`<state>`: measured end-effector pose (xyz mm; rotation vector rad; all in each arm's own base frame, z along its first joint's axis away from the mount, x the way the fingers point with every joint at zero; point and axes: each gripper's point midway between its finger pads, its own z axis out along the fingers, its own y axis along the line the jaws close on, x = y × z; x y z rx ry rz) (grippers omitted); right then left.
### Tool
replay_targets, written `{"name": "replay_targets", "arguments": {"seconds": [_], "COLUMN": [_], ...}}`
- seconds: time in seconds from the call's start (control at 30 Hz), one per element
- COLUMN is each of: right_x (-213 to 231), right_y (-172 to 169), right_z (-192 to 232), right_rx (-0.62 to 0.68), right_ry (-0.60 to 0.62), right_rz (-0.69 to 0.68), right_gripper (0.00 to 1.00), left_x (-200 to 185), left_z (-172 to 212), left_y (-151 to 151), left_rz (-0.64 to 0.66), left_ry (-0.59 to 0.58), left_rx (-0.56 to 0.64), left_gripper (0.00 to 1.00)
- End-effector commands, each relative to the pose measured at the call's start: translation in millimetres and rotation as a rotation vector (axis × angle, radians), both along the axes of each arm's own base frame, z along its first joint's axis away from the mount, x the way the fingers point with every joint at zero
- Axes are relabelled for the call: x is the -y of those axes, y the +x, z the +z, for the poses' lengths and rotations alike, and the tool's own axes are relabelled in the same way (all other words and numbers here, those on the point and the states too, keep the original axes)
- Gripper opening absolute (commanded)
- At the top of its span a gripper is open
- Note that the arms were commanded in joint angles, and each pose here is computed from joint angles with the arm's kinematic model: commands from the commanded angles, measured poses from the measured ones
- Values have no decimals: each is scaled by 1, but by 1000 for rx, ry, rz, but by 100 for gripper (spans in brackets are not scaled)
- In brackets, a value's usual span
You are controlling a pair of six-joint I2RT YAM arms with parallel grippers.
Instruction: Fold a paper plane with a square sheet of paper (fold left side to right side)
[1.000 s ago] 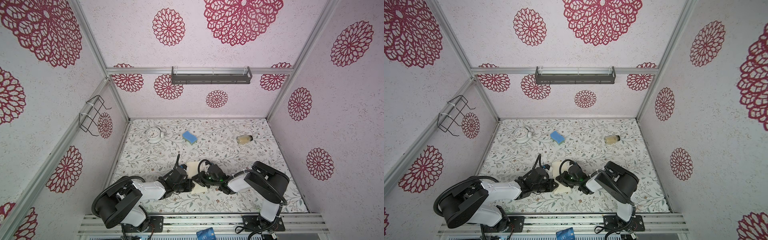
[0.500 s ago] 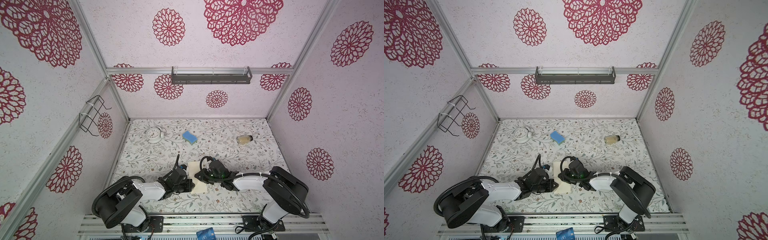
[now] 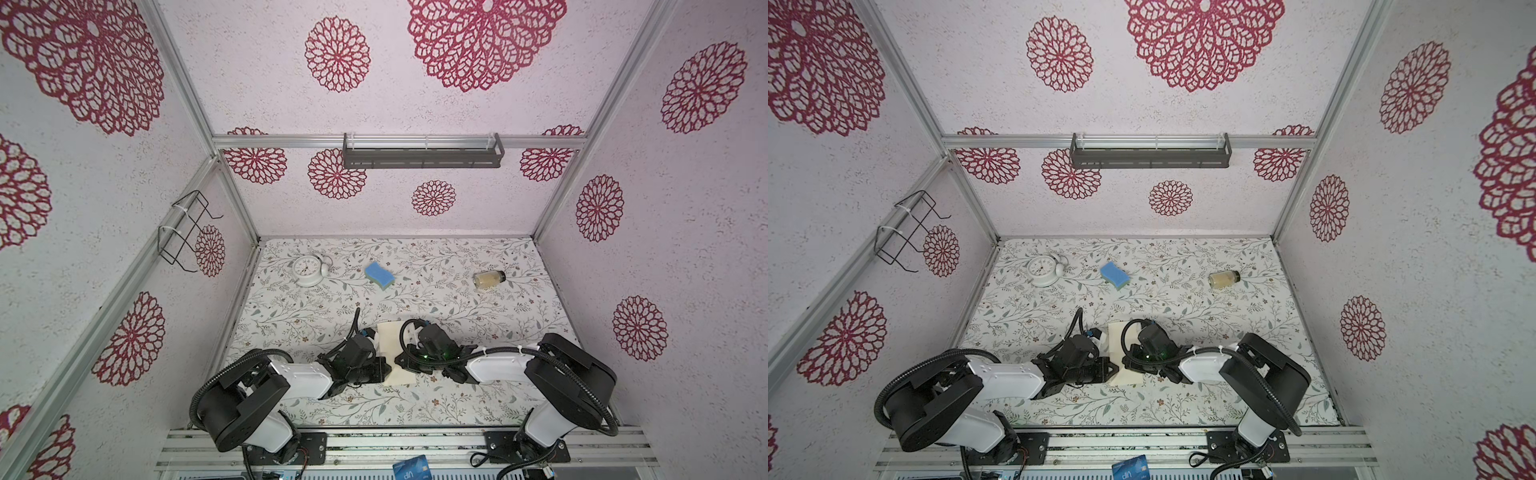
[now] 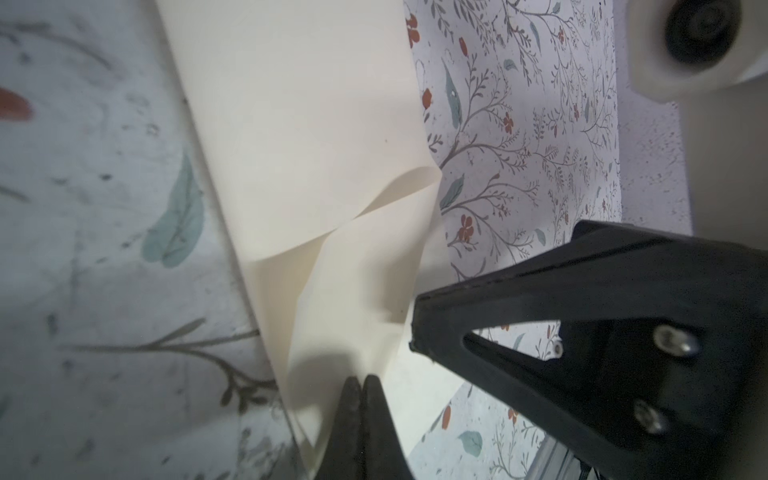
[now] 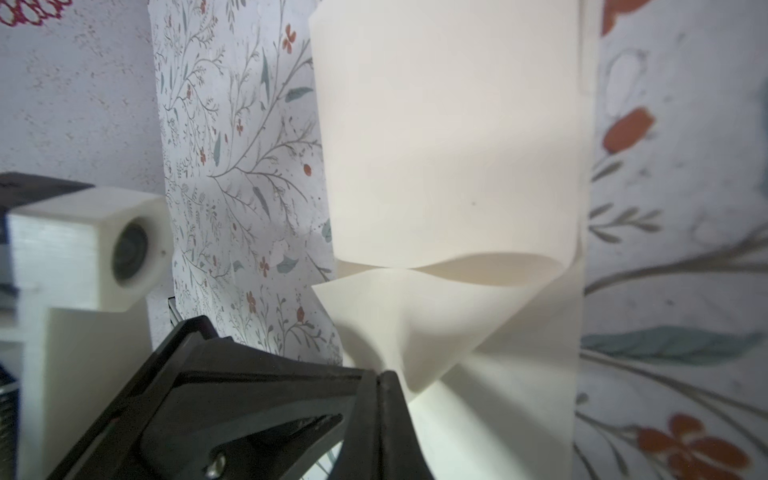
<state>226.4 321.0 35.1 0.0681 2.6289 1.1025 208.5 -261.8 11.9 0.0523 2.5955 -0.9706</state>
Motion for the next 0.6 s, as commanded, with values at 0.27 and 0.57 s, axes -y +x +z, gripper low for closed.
{"name": "replay_targets", "arguments": {"seconds": [0.27,0.57], "right_x": [11,44], "right_y": [2,10], "right_z": [-19,-41], "right_rx": [2,-25], "right_ry": [-41,-87], "right_rz": [5,-57], "right_gripper": [0,0], "left_x": [-16,-17], "left_z": [-26,-25], "left_y": [-13,-13], "left_rz": [6,5], "left_ry": [107,108], "left_rx": [-66,-62], "left_gripper": [0,0]}}
